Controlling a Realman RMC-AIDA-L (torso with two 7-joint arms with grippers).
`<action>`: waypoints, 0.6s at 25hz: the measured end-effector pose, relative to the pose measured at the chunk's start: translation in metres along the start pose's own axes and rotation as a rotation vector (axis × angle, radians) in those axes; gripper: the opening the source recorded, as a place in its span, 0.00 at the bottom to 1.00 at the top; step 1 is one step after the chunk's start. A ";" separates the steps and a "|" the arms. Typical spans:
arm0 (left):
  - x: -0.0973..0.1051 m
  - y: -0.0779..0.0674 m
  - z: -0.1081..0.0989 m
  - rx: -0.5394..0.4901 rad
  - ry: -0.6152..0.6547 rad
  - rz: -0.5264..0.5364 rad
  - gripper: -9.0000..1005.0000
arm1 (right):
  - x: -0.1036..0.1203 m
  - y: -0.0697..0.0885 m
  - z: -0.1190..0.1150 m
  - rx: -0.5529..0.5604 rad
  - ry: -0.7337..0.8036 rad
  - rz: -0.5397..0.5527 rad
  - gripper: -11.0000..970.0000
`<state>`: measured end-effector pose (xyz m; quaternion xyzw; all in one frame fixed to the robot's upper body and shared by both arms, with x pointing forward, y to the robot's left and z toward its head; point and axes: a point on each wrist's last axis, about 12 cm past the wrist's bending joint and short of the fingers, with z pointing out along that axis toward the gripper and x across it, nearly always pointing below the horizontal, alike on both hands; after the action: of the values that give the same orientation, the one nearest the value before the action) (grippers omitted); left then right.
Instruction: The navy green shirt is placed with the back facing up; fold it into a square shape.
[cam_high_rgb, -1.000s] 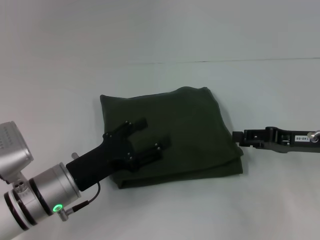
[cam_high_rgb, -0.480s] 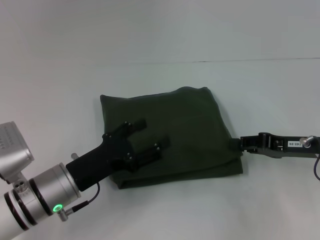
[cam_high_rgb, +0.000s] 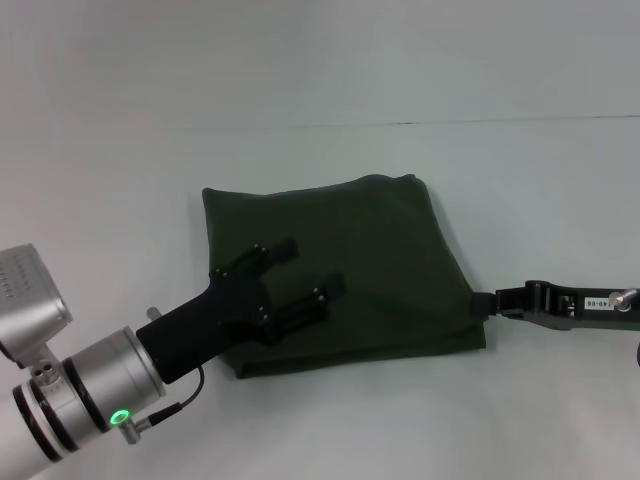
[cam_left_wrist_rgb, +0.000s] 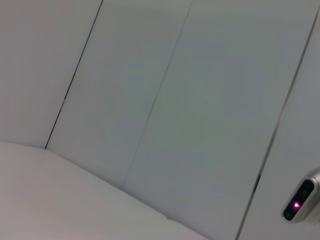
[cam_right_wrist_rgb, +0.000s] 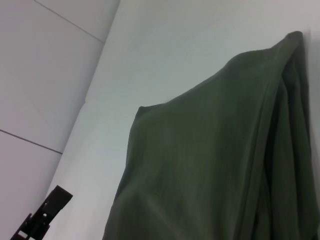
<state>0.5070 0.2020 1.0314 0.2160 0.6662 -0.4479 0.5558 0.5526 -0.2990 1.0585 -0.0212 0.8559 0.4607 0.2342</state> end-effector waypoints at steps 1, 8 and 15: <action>0.000 0.000 0.000 0.000 0.000 0.000 0.90 | 0.001 0.000 0.000 0.001 0.000 0.002 0.04; 0.001 -0.001 0.000 0.003 0.001 -0.006 0.90 | 0.002 -0.002 -0.002 0.008 -0.005 0.006 0.05; -0.002 0.002 0.001 -0.008 -0.004 0.002 0.90 | 0.000 -0.009 -0.017 0.020 -0.064 -0.009 0.13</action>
<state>0.5094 0.2027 1.0324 0.2137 0.6664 -0.4452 0.5586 0.5482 -0.3174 1.0590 -0.0079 0.8525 0.4514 0.2635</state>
